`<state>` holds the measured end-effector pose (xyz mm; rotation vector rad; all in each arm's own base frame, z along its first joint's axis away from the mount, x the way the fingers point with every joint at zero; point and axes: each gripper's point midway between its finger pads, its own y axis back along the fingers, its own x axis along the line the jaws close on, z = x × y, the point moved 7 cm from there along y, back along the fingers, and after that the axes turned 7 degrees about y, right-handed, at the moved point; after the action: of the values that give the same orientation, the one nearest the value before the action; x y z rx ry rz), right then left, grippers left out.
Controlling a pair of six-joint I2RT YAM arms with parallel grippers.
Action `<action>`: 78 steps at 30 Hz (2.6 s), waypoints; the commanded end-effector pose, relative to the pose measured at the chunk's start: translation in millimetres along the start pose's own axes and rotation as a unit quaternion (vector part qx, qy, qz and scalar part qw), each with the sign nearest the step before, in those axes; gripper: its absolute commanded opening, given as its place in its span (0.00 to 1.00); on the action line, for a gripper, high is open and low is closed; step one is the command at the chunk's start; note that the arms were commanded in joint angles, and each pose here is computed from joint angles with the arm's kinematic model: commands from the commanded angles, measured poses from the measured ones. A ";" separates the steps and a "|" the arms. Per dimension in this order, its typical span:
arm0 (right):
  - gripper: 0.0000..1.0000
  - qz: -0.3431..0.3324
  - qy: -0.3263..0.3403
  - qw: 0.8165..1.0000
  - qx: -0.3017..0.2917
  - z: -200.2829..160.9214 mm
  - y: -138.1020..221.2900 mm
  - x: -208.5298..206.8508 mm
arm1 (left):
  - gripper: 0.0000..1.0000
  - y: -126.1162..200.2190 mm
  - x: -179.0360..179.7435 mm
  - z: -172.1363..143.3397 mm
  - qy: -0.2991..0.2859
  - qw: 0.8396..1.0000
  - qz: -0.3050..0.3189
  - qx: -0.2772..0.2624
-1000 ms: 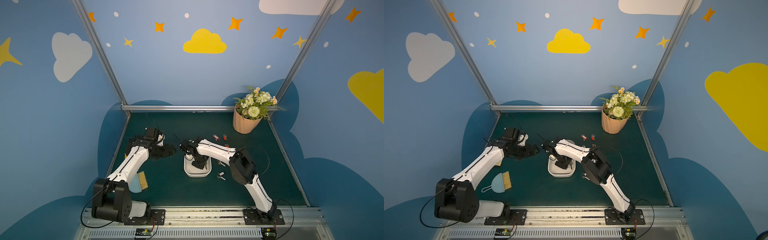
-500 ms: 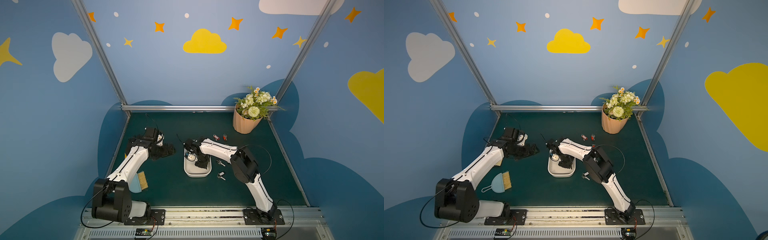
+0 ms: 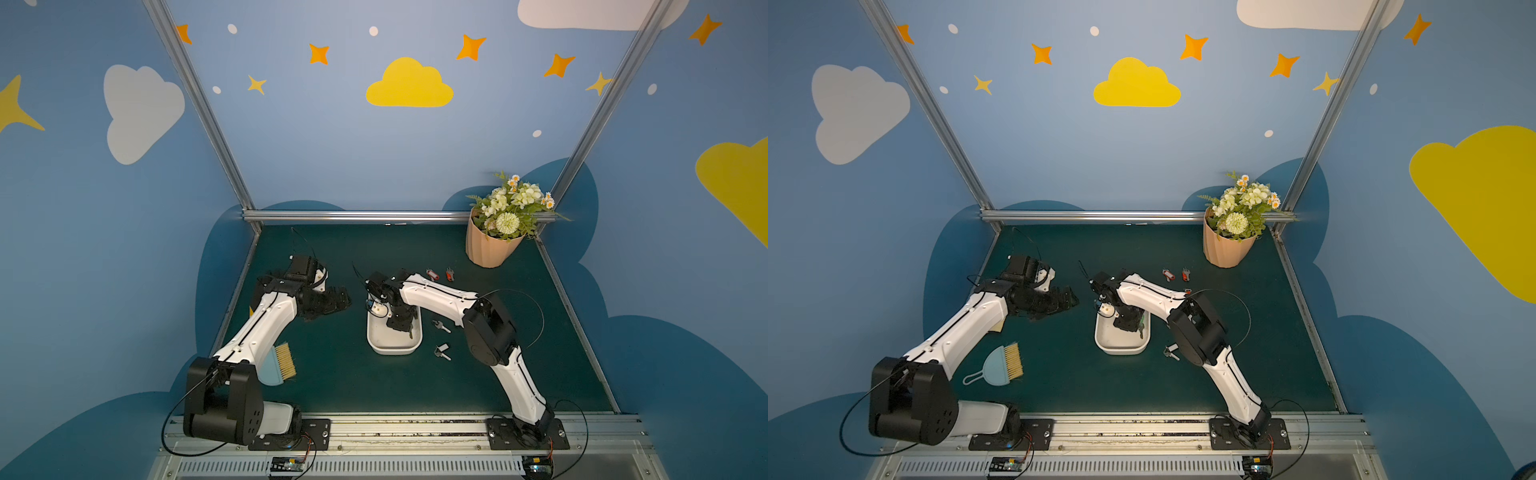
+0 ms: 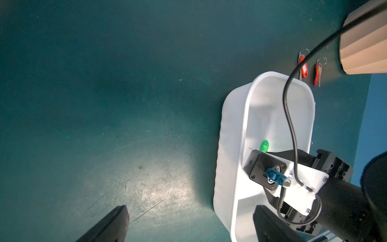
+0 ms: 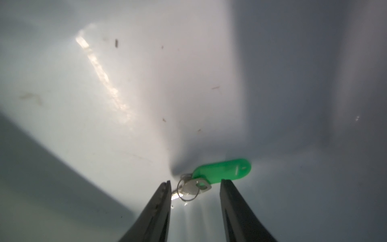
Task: Take the keys out of the storage box
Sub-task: Pick up the key from the storage box, then place the key at the center of the board.
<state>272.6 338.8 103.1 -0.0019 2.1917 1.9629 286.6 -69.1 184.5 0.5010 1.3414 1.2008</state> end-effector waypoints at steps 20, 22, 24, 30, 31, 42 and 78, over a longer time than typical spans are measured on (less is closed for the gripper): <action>0.48 0.029 0.018 0.999 0.015 -10.6 -2.6 7.3 | 0.99 0.9 -1.8 1.8 0.008 1.000 -0.008 0.007; 0.44 0.029 0.019 0.999 0.024 -13.2 -5.7 7.4 | 0.99 0.9 -2.2 2.5 0.007 1.000 -0.008 0.006; 0.38 0.030 0.015 0.999 0.024 -14.0 -6.8 6.4 | 0.99 0.9 -2.3 2.6 0.007 1.000 -0.008 0.006; 0.22 0.020 0.004 1.000 0.013 -9.3 -3.0 2.7 | 0.99 0.4 -2.6 3.1 0.009 1.000 -0.009 0.007; 0.20 0.016 0.002 1.000 0.011 -9.1 -0.3 1.1 | 0.99 0.4 -2.6 3.2 0.009 1.000 -0.009 0.007; 0.00 -0.019 -0.021 0.999 -0.021 -12.8 31.3 -15.6 | 0.99 -0.9 -3.8 4.4 0.013 1.000 -0.014 0.006; 0.00 0.068 -0.547 0.835 0.011 -198.5 16.4 8.0 | 1.00 15.0 -13.3 18.5 0.016 0.996 -0.045 -0.079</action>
<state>217.6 142.3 143.4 1.0098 1.5421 1.3539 303.0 -71.0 204.2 0.3257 1.2785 1.2207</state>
